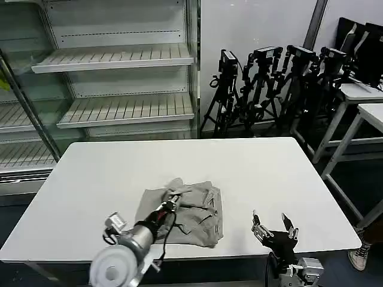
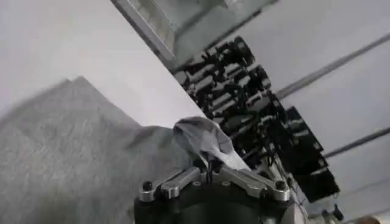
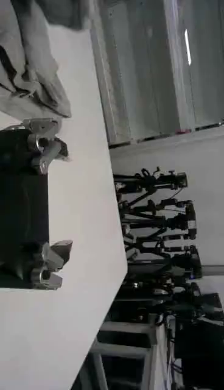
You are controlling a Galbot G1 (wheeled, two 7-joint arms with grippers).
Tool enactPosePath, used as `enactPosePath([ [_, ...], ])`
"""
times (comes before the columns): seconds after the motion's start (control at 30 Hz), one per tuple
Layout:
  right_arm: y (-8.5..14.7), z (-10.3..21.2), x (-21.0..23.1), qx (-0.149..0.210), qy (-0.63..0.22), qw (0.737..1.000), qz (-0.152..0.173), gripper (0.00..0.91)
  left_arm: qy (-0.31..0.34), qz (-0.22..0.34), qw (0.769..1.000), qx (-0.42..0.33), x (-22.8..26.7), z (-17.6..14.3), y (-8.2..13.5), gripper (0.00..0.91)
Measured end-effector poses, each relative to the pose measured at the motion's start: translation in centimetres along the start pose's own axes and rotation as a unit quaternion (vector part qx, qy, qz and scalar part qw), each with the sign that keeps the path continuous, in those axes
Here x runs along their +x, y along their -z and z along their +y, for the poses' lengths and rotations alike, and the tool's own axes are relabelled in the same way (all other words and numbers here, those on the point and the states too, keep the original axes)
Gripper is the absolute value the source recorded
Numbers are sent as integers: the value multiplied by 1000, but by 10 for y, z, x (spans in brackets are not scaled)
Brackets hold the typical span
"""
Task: Fold and organize the clothes.
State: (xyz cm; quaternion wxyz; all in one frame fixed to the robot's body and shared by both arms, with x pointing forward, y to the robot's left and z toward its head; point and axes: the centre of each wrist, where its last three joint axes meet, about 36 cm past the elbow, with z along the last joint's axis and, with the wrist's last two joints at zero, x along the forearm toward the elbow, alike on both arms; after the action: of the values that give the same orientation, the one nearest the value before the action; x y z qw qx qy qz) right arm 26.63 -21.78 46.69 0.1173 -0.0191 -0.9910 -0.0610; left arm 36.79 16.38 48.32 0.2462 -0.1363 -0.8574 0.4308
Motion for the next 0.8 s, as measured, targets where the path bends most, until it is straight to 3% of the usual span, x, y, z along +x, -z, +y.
enactPosePath([
  [0.03,0,0,0,0,0,1000,0,907,2,2,1000,-3,-4,0,-2,262],
  [0.07,0,0,0,0,1,1000,0,907,3,5,1000,-6,-8,0,-4,544],
  [0.1,0,0,0,0,1,1000,0,907,5,8,1000,-9,-13,0,-7,907],
  [0.43,-1,4,0,-3,4,1000,1,907,0,26,999,-39,-35,-4,-21,907],
  [0.8,0,7,1,-6,6,1000,1,907,-46,19,998,-49,-17,-17,-9,907],
])
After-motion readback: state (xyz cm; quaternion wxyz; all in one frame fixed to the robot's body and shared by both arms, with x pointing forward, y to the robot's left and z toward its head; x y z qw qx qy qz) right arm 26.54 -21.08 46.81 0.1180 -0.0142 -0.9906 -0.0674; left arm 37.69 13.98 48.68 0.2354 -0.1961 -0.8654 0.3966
